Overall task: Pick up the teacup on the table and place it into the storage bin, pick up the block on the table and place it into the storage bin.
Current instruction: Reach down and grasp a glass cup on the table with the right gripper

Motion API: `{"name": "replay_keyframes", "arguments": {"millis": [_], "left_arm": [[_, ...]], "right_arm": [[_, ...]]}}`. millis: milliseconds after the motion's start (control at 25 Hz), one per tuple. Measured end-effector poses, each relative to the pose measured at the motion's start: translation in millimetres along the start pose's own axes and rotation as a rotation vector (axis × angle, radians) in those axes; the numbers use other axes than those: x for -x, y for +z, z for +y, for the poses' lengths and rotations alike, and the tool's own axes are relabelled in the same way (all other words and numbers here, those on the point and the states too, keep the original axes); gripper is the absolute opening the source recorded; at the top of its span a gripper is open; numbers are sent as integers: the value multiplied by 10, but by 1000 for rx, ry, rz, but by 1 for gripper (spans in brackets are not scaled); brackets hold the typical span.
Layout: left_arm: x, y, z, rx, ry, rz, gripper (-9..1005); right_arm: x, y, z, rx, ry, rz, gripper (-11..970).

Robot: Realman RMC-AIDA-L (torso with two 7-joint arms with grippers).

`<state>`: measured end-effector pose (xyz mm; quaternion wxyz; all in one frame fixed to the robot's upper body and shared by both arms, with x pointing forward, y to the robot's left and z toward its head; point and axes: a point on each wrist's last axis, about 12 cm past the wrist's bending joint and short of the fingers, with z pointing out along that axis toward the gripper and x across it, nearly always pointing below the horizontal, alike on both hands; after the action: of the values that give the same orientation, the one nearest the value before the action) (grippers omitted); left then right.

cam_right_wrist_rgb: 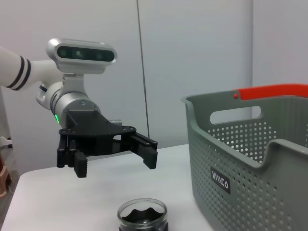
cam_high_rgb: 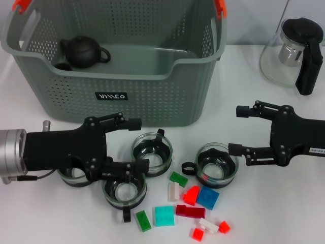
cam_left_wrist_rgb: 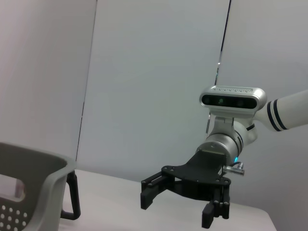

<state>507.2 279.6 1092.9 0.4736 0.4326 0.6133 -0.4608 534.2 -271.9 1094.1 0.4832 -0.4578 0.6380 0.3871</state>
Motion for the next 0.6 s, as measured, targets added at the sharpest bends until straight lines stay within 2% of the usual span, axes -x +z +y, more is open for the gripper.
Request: {"name": "replay_keyframes", "arguments": {"millis": [200,600], "left_arm": [[-36,-12,-29,6,-9,-2,933],[-78,10,-54,24,-24,-20,934]], "right_arm": [[44,-49,-1,21,-46,12,952],[204,-102,-55,72,-96,106,949]]}}
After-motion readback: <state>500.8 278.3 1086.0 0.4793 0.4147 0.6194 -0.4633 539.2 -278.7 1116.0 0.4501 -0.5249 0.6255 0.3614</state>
